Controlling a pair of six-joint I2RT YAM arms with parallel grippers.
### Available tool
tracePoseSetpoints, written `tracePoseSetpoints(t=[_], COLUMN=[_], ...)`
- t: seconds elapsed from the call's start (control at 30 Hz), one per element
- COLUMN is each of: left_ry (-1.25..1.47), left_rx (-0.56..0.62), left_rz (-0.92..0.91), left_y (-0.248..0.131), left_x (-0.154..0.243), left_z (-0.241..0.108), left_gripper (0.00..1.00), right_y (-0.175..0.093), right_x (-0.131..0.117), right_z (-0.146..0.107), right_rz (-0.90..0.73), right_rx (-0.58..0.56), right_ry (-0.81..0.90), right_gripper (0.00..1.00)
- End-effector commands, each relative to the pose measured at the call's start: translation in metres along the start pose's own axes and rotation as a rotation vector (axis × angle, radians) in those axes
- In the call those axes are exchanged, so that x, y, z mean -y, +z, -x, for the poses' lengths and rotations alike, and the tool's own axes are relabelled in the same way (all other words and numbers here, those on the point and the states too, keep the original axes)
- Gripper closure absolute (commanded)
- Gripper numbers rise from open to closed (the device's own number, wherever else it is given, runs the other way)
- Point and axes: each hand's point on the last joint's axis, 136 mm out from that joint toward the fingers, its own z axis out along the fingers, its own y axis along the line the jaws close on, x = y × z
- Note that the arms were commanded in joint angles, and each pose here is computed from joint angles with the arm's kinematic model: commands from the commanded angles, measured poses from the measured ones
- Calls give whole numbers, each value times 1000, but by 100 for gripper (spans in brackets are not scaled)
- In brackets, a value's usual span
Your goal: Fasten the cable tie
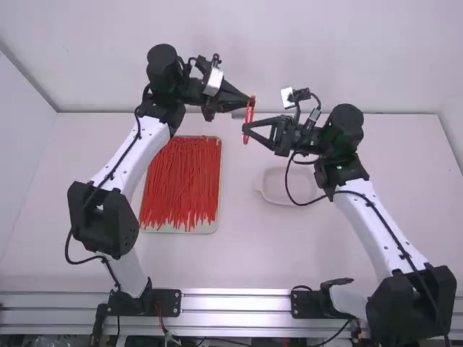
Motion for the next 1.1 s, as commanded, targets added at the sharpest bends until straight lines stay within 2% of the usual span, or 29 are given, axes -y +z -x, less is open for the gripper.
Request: tracePoseSetpoints(t=[0.0,0.43,1.07], left_ry=[28,24,24], left_rx=[8,8,9], left_rz=[-35,-36,-44], left_y=[4,4,3], left_x=[8,8,10], left_z=[7,7,2], left_gripper=[98,98,98], right_y=[1,-7,-11], right_x=[-3,5,-1], right_z=[11,18,38], right_rz=[-16,-46,-45], right_rx=[26,55,133], right_ry=[-18,13,4], right_gripper=[100,100,100])
